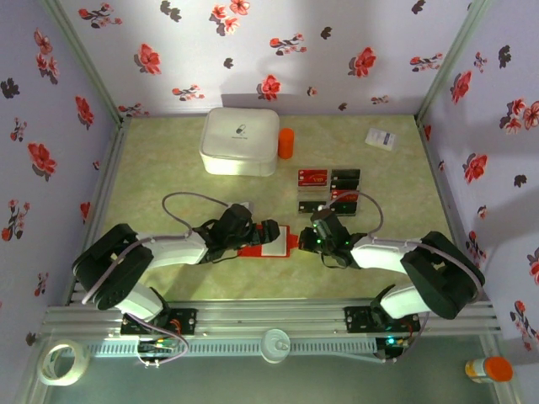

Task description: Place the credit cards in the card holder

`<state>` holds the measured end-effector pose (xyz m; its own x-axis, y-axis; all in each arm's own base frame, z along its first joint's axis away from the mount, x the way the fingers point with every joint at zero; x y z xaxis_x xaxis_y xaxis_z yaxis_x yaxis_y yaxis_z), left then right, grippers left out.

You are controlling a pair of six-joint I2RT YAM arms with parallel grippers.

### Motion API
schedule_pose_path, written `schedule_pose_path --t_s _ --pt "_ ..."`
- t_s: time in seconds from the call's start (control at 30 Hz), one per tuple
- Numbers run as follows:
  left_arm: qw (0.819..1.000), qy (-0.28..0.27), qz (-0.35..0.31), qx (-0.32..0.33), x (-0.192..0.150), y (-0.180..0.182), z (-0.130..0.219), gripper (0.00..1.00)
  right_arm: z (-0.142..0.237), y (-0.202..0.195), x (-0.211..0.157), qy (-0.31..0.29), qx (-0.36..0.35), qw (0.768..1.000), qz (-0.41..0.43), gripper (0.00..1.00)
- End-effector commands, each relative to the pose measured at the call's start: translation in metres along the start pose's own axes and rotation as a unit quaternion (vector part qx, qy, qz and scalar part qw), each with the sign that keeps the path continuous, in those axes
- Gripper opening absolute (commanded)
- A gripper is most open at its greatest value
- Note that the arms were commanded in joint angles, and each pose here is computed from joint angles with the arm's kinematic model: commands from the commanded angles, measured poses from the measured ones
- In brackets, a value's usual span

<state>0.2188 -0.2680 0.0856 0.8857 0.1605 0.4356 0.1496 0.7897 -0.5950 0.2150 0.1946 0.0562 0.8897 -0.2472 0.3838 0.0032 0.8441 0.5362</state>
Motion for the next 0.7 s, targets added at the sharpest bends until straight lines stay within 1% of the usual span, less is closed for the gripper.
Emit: schedule_pose_path --t_s 0.0,0.2,0.43,0.67 --pt "0.999 0.001 -0.034 0.022 0.002 0.003 0.007 1.00 -0.003 -0.011 -0.008 0.023 -0.032 0.999 0.007 0.00" --pt "0.995 0.007 -0.084 0.054 0.011 -0.003 0.017 1.00 -0.001 -0.008 -0.006 0.022 -0.029 0.999 0.004 0.00" --pt "0.990 0.030 -0.113 0.076 0.003 0.004 0.009 1.00 -0.003 -0.007 -0.006 0.024 -0.025 0.999 0.002 0.00" --pt "0.978 0.036 -0.159 0.128 -0.003 0.012 0.008 1.00 -0.001 -0.003 -0.004 0.023 -0.017 1.000 0.000 0.00"
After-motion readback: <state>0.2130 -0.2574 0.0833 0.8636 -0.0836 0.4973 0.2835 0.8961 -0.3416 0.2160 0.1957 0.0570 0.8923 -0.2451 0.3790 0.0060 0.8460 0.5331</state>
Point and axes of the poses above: each hand's point on the last joint's axis, 136 mm out from that joint toward the fingers, its own z axis back along the fingers, its own y axis along the line the jaws close on, x = y × z, the point moved 5 cm from there along z, back along the fingers, and after that the axes turned 2 degrees about -z, right-handed, at the moved point
